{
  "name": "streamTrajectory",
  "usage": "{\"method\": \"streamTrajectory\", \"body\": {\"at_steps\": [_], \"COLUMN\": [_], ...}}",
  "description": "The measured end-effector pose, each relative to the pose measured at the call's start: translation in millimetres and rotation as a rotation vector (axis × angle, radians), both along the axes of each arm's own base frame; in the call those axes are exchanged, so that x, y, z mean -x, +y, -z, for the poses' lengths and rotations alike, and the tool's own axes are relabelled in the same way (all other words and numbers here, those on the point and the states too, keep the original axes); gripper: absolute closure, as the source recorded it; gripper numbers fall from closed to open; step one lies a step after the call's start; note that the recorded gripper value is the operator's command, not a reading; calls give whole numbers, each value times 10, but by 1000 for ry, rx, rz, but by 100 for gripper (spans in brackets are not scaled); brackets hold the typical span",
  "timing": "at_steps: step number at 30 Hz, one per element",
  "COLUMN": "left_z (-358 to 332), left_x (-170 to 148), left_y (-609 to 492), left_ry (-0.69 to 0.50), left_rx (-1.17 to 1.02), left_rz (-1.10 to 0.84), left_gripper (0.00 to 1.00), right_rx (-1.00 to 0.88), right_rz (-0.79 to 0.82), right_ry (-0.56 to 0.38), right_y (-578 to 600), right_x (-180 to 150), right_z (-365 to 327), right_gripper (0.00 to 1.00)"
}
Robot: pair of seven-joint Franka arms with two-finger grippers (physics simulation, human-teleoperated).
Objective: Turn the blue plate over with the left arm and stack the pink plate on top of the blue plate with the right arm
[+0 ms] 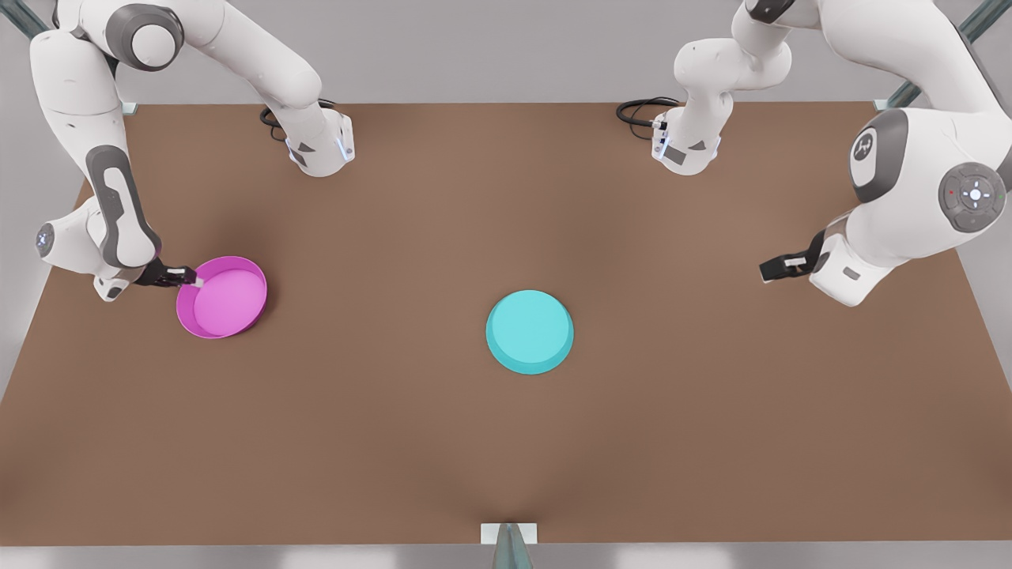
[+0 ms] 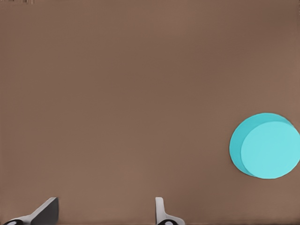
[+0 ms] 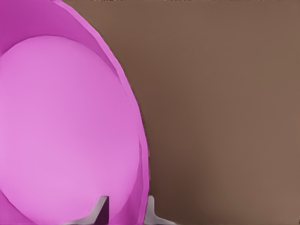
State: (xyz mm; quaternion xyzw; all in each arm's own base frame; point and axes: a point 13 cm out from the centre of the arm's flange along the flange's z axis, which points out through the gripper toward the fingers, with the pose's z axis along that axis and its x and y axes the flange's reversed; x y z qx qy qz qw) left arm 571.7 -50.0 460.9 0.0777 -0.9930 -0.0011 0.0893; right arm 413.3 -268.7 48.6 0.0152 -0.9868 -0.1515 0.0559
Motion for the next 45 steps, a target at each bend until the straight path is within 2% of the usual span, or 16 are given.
{"method": "streamTrajectory", "body": {"at_steps": [2,6,13,18,22,26,33,37,45], "left_z": [0,-1,-11,-11,-7,-6,-14,-14,-22], "left_x": [10,23,65,92,102,106,122,126,138], "left_y": [-13,-9,-53,-61,-62,-61,-112,-124,-203], "left_ry": [3,7,18,28,32,34,36,37,39], "left_rx": [4,11,21,26,29,30,33,34,39], "left_rz": [26,66,124,149,164,175,200,208,230], "left_gripper": [0,0,0,0,0,0,0,0,0], "right_rx": [-1,-10,-81,-131,-224,-304,-352,-350,-204], "right_rz": [-14,-47,-129,-313,-418,-367,-168,-86,-23], "right_ry": [-9,-20,-71,-97,-51,40,162,173,128], "right_y": [8,31,575,1967,3629,4689,5741,6214,7281], "right_x": [-23,-60,-425,-946,-1058,-1091,-1416,-1617,-1318], "right_z": [-22,-94,-573,-1085,-1244,-1161,-1064,-1162,-1047], "right_gripper": [78,79,79,79,79,79,79,79,79]}}
